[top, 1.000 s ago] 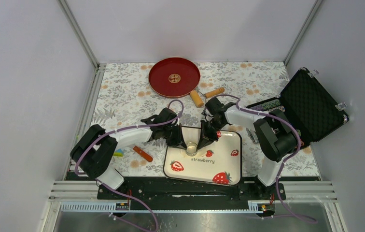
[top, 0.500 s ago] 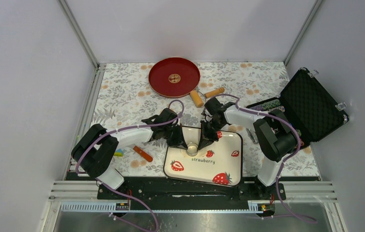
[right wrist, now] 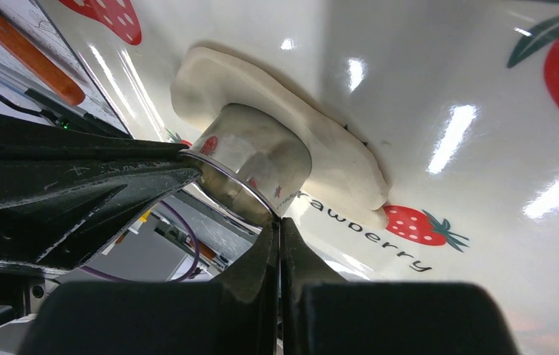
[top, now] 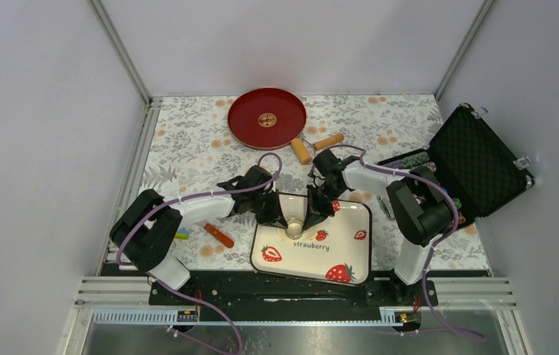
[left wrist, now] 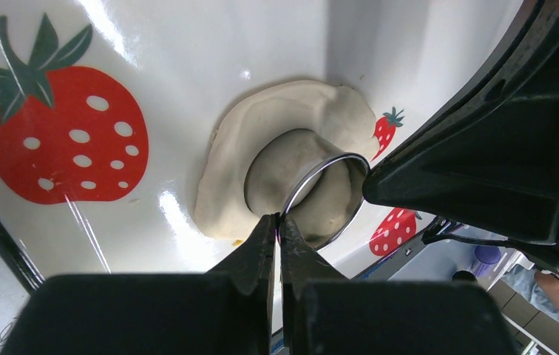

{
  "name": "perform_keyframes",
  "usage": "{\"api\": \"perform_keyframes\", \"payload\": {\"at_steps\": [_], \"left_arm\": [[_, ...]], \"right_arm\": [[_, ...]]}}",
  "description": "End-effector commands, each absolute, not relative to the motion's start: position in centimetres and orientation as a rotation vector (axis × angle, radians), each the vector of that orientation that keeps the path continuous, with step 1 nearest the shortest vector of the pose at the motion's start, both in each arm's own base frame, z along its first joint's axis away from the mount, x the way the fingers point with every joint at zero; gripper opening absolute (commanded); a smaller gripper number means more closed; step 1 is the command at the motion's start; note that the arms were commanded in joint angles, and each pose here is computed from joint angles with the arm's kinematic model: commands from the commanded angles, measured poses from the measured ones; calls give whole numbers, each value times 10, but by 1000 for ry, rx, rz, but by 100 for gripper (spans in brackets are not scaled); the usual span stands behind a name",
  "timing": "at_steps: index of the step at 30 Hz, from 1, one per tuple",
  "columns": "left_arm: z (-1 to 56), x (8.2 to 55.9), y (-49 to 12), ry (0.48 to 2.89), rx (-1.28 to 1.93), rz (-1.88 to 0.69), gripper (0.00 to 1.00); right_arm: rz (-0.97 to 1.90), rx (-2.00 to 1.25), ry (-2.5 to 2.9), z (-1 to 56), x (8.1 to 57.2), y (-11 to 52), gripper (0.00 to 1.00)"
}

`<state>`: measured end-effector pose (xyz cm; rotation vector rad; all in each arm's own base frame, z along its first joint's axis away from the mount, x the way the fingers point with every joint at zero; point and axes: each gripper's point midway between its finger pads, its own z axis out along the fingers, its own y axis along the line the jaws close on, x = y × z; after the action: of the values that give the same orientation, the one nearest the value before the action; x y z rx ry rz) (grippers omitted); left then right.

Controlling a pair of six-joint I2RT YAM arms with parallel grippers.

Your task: Roll out the dumpling wrappers from the dough

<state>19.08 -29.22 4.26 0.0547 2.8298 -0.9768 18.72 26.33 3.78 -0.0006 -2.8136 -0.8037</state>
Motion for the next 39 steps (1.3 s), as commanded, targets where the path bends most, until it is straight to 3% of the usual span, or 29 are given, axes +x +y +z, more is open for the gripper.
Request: {"api": "perform_keyframes", "payload": {"at_steps": [1,39], "left_arm": [[-1,176,-272,2937,26,-773,0],[-23,170,-264,2989,-21,-711,0]], "right_arm": [[-593,67,-2854,-1,174,248,0],[-538,67,-2866,-13,171,245,0]]}}
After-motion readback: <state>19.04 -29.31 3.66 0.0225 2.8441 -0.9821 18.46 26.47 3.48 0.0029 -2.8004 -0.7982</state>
